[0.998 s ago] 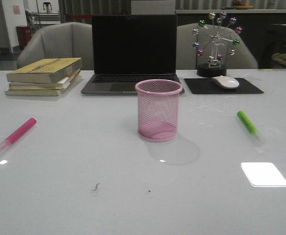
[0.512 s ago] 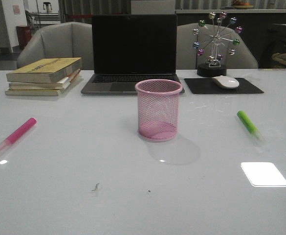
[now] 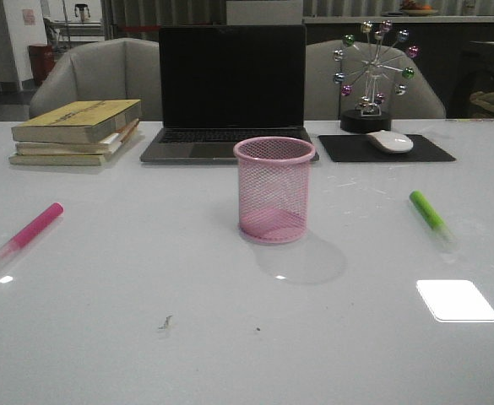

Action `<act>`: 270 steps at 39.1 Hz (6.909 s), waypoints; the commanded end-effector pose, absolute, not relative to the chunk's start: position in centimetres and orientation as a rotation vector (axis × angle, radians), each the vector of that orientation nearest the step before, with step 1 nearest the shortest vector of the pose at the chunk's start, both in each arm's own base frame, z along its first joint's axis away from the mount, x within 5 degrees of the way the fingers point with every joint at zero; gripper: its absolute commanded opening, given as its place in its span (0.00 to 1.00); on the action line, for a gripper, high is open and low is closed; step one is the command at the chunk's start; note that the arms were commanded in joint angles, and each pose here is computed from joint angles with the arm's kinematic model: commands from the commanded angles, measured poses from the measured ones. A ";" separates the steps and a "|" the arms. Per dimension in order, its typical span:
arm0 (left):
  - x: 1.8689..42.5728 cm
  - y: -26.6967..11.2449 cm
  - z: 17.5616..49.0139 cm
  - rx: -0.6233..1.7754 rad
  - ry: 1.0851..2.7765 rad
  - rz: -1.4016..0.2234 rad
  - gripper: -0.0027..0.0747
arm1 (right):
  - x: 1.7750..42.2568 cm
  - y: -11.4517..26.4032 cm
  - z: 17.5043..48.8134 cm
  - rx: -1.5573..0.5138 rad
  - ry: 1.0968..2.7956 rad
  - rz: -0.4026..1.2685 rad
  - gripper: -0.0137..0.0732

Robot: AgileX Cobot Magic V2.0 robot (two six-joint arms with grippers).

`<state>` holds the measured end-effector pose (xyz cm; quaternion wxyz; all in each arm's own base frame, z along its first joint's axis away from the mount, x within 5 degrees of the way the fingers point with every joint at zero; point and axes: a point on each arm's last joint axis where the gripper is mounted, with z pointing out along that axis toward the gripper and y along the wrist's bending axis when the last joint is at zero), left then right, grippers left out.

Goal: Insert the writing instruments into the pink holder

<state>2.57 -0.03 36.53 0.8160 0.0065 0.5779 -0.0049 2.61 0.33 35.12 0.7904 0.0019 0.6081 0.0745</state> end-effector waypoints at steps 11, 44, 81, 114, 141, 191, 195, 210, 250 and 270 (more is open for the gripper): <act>10.2 -0.3 41.9 -0.006 1.442 -0.055 0.15 | 8.9 0.8 40.8 0.007 1.407 0.156 0.18; 19.1 -0.8 35.4 -0.061 1.958 -0.128 0.16 | 17.0 1.5 34.0 -0.019 2.002 0.110 0.28; 19.4 -0.8 35.3 -0.061 1.965 -0.127 0.52 | 19.9 1.6 32.7 -0.019 2.177 0.100 0.62; 19.3 -0.8 35.2 -0.062 1.967 -0.128 0.52 | 40.4 3.4 28.5 -0.007 2.500 0.117 0.62; 19.3 -0.8 35.2 -0.062 1.967 -0.128 0.52 | 45.5 3.8 22.0 -0.005 2.633 0.112 0.62; 19.3 -0.8 35.2 -0.062 1.969 -0.128 0.52 | 46.6 4.1 18.1 -0.015 2.754 0.104 0.20; 19.3 -0.8 35.2 -0.062 1.969 -0.128 0.52 | 46.8 4.6 21.1 -0.031 2.670 0.114 0.20; 19.3 -0.8 35.2 -0.062 1.969 -0.128 0.52 | 44.5 8.1 32.4 -0.127 2.288 0.172 0.20; 19.3 -0.8 35.2 -0.062 1.969 -0.128 0.52 | 39.4 19.4 27.0 -0.300 1.659 0.395 0.19; 19.3 -0.8 35.2 -0.062 1.969 -0.128 0.52 | 38.8 19.0 28.1 -0.309 1.686 0.385 0.60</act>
